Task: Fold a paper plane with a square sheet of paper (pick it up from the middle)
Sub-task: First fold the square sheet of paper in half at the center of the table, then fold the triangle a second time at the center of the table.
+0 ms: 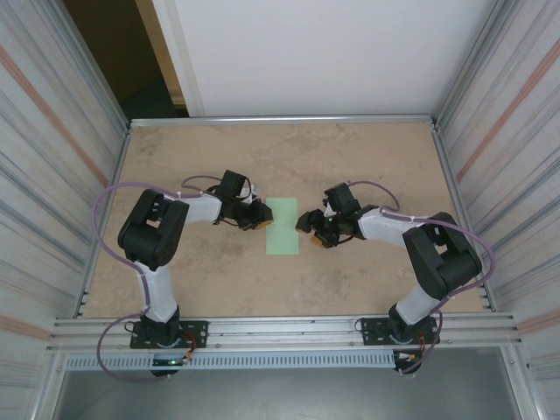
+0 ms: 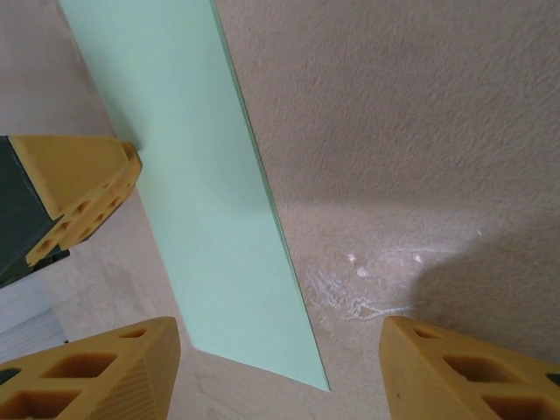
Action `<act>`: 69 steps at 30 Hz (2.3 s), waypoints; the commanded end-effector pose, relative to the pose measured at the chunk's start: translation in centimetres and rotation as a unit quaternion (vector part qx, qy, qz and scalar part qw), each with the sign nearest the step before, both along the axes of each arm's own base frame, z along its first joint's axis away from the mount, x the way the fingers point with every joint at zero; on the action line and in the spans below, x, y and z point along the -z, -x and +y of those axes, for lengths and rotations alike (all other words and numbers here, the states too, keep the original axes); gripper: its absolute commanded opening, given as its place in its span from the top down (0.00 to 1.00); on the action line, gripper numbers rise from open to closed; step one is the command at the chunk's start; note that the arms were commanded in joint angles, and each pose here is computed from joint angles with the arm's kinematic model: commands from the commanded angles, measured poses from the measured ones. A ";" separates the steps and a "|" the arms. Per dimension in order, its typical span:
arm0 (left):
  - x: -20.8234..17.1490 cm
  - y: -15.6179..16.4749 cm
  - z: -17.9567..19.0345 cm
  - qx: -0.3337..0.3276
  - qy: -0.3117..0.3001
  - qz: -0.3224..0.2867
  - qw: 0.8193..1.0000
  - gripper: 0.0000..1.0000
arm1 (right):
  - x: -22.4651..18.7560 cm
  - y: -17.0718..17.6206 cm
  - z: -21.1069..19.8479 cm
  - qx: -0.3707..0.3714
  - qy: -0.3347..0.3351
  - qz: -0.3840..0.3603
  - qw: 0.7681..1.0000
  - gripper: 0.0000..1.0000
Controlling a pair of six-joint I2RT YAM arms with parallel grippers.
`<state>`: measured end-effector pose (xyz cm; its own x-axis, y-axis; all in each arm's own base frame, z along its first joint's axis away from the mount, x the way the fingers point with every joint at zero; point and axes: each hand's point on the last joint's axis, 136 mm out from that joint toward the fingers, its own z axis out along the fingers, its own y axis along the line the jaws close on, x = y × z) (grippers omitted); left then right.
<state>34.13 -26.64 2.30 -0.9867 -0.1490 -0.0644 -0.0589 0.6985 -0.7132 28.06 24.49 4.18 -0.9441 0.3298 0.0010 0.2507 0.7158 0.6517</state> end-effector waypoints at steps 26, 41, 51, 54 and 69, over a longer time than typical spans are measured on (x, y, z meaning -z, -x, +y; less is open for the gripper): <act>3.8 1.7 2.3 -0.035 -0.067 0.066 0.995 0.81 | 1.4 5.1 3.1 -0.066 -0.027 0.060 0.996 0.56; 3.9 1.8 2.3 -0.036 -0.063 0.068 0.995 0.82 | 0.7 3.3 3.0 -0.045 -0.033 0.021 0.998 0.64; 3.6 1.8 2.1 -0.034 -0.056 0.068 0.996 0.82 | 0.6 2.8 2.9 -0.023 -0.037 0.018 0.999 0.72; 3.1 1.7 2.0 -0.033 -0.052 0.063 0.996 0.82 | 0.6 2.8 2.8 -0.021 -0.035 0.019 0.999 0.74; 0.4 1.0 1.0 -0.024 -0.018 0.043 0.999 0.81 | 1.2 3.0 2.0 -0.009 -0.006 0.029 1.000 0.94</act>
<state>34.24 -26.34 2.19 -0.9824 -0.1830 -0.0376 -0.1052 0.7084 -0.6979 25.16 27.14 2.75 -0.9561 0.2865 0.0616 0.2531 0.7015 0.6662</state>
